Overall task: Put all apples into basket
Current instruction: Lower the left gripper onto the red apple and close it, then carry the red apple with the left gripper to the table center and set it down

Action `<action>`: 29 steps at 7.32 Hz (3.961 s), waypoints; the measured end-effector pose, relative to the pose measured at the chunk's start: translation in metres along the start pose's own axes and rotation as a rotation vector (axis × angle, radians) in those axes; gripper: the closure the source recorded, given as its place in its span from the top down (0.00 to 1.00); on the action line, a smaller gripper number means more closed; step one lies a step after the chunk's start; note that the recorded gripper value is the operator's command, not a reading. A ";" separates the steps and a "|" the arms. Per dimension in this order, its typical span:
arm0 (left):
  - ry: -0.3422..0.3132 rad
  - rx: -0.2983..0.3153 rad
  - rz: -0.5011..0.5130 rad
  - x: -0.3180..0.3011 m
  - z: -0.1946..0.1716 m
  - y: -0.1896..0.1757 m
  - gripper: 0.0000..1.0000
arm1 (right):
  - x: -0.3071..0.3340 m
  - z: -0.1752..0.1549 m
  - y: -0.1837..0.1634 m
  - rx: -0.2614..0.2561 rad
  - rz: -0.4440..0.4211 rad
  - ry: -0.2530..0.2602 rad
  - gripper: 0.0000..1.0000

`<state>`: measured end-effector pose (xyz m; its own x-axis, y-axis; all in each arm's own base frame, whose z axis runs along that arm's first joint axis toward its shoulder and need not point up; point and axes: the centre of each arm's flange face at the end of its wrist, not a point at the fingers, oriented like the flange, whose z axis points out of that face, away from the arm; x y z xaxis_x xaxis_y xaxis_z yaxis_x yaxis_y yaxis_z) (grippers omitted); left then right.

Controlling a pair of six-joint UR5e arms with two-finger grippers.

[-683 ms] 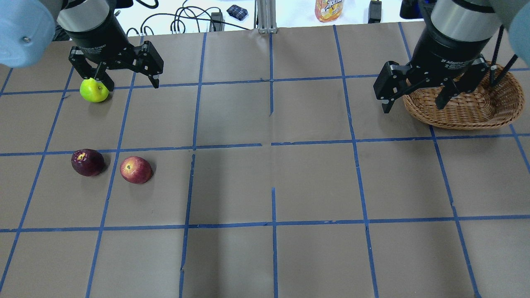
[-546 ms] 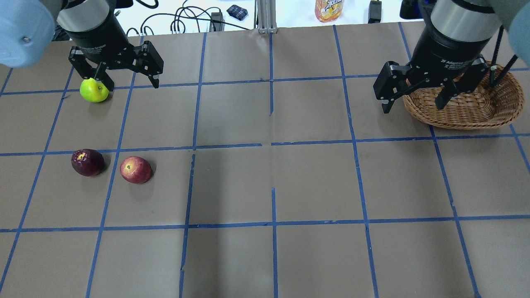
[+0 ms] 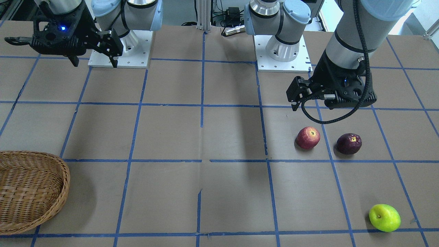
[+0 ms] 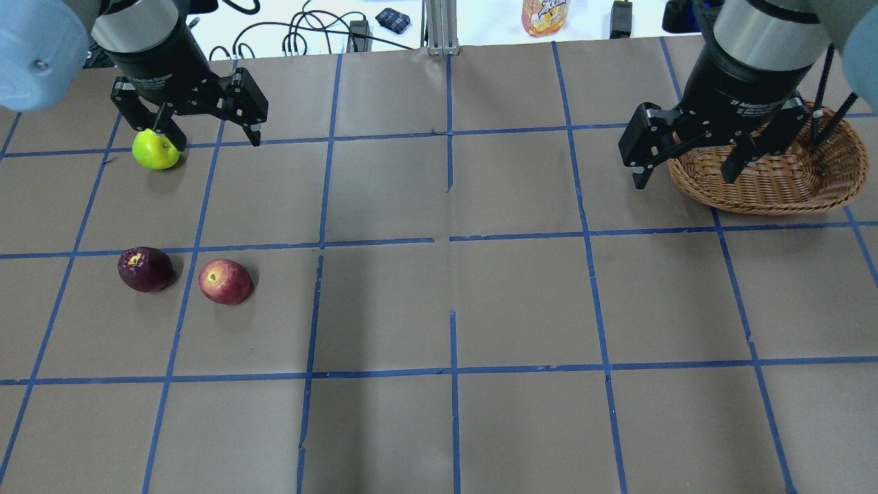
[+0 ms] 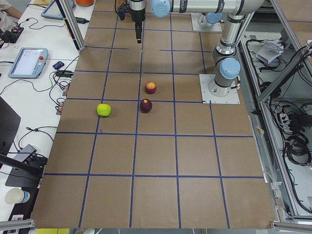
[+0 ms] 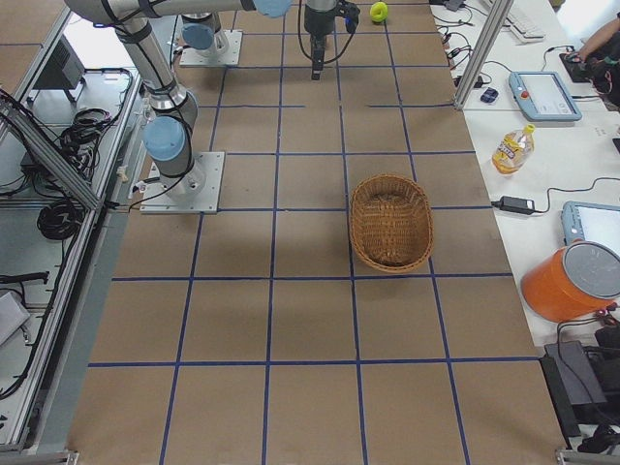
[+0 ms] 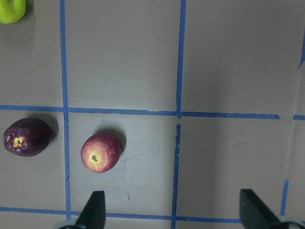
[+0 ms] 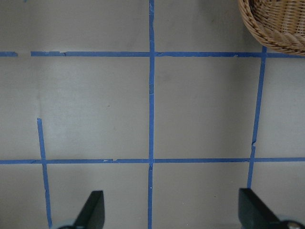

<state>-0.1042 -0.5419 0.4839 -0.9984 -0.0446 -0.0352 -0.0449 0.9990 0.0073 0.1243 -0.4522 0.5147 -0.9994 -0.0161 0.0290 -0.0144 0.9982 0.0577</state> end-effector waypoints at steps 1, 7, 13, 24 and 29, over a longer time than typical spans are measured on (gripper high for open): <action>-0.003 -0.019 0.001 -0.013 0.004 -0.002 1.00 | 0.000 0.000 0.000 0.000 0.000 0.000 1.00; 0.140 -0.100 0.074 -0.181 0.158 -0.010 1.00 | 0.000 -0.003 -0.003 0.033 0.008 -0.002 1.00; 0.240 -0.184 0.080 -0.160 0.274 0.009 1.00 | 0.000 -0.005 -0.006 0.056 0.009 -0.005 1.00; 0.266 -0.172 0.059 -0.148 0.303 0.010 0.22 | 0.003 -0.005 -0.006 0.055 0.011 0.006 1.00; 0.214 -0.059 0.046 0.048 0.231 -0.048 0.16 | 0.003 -0.005 -0.007 0.058 0.006 0.005 1.00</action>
<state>-0.1418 -0.5901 0.2508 -0.9839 -0.0064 0.1789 0.0050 0.9980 0.0630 0.1221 -0.4596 0.5193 -0.9994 -0.0101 0.0342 -0.0102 0.9999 -0.0005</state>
